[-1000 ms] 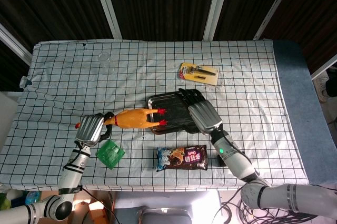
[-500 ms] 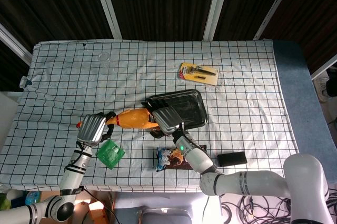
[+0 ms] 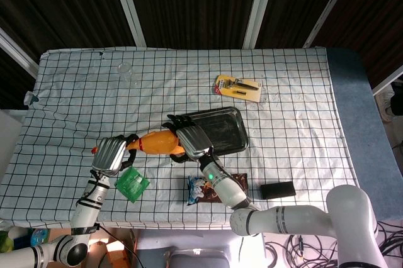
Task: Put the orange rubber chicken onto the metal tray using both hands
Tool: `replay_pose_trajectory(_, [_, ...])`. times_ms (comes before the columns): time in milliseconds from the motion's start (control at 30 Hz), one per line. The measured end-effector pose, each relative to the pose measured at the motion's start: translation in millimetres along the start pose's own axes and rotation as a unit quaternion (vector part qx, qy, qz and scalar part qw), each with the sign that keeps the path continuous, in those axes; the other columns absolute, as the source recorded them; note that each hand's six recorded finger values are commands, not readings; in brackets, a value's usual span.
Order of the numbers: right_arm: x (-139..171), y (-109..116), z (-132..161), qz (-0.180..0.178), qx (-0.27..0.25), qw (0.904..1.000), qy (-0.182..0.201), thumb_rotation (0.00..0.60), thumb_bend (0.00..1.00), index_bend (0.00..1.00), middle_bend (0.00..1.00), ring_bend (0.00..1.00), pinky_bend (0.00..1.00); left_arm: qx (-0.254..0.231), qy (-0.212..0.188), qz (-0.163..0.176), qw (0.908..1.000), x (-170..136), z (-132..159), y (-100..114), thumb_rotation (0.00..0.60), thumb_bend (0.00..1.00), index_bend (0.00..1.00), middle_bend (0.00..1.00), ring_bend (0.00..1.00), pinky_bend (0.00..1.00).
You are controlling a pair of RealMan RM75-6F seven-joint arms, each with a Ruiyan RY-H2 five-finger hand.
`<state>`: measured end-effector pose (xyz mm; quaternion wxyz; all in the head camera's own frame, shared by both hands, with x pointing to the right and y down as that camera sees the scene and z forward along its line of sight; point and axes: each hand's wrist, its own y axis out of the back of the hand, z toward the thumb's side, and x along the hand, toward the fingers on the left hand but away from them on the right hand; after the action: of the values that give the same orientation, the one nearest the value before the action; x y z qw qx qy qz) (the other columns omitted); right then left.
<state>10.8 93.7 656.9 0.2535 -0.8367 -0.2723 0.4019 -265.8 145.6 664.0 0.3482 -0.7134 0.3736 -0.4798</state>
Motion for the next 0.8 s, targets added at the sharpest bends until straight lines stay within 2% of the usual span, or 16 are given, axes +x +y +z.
replay_pose_trajectory(67, [0.1, 1.3, 0.7, -0.004, -0.003, 1.0, 0.001, 0.6, 0.19, 0.4, 0.27, 0.14, 0.28, -0.001, -0.002, -0.001, 1.0, 0.4, 1.1, -1.0, 0.6, 0.78, 0.62, 0.82, 0.56, 0.8])
replay_pose_trajectory(100, [0.0, 1.7, 0.8, -0.007, -0.002, 1.0, 0.001, 0.6, 0.2, 0.46, 0.31, 0.2, 0.34, -0.002, -0.002, -0.002, 1.0, 0.6, 1.7, -1.6, 0.6, 0.78, 0.62, 0.82, 0.56, 0.8])
replay_pose_trajectory(133, [0.0, 1.5, 0.9, -0.009, 0.0, 1.0, 0.001, 0.6, 0.21, 0.55, 0.36, 0.3, 0.45, -0.003, -0.003, -0.002, 1.0, 0.7, 2.3, -2.0, 0.6, 0.78, 0.62, 0.82, 0.56, 0.8])
replay_pose_trajectory(200, [-0.1, -0.6, 1.5, -0.011, 0.003, 0.9999, 0.002, 0.6, 0.23, 0.65, 0.43, 0.42, 0.58, -0.003, -0.005, -0.003, 1.0, 0.8, 3.0, -2.6, 0.6, 0.78, 0.62, 0.82, 0.56, 0.8])
replay_pose_trajectory(267, [-0.5, -0.7, 1.4, -0.016, 0.008, 0.9998, 0.002, 0.6, 0.27, 0.76, 0.53, 0.53, 0.68, -0.001, -0.006, -0.005, 1.0, 0.3, 3.5, -3.3, 0.6, 0.79, 0.62, 0.83, 0.56, 0.8])
replay_pose_trajectory(333, [-1.0, -0.8, 2.1, -0.025, 0.015, 0.9996, 0.003, 0.6, 0.36, 0.92, 0.69, 0.7, 0.85, 0.0, -0.006, -0.007, 1.0, -0.5, 3.4, -3.7, 0.6, 0.8, 0.62, 0.83, 0.56, 0.8])
replay_pose_trajectory(433, [-1.6, 1.1, 4.1, -0.045, 0.028, 0.9986, 0.008, 0.6, 0.45, 1.0, 0.81, 0.84, 0.98, 0.0, -0.003, -0.011, 0.9999, -1.4, 2.6, -4.0, 0.6, 0.8, 0.62, 0.83, 0.56, 0.8])
replay_pose_trajectory(533, [-1.6, 2.9, 7.0, -0.065, 0.046, 0.9967, 0.019, 0.6, 0.5, 1.0, 0.84, 0.87, 1.0, -0.001, -0.002, -0.013, 0.9999, -1.6, 1.8, -4.4, 0.6, 0.8, 0.62, 0.83, 0.56, 0.8])
replay_pose_trajectory(700, [-0.8, 0.9, 2.7, -0.074, 0.061, 0.9952, 0.02, 0.6, 0.51, 1.0, 0.85, 0.85, 0.98, -0.002, -0.001, -0.018, 0.9998, -2.1, 1.2, -6.0, 0.6, 0.8, 0.62, 0.83, 0.56, 0.8])
replay_pose_trajectory(733, [-0.3, 0.5, 2.2, -0.072, 0.058, 0.9955, 0.019, 0.6, 0.49, 0.96, 0.82, 0.78, 0.92, -0.002, -0.001, -0.02, 0.9998, -2.1, 0.8, -6.6, 0.6, 0.8, 0.62, 0.83, 0.56, 0.8])
replay_pose_trajectory(800, [1.2, -1.6, 2.1, -0.063, 0.049, 0.9966, 0.018, 0.6, 0.43, 0.72, 0.66, 0.57, 0.69, 0.0, 0.0, -0.023, 0.9997, -2.0, 0.0, -7.5, 0.6, 0.8, 0.62, 0.83, 0.56, 0.8])
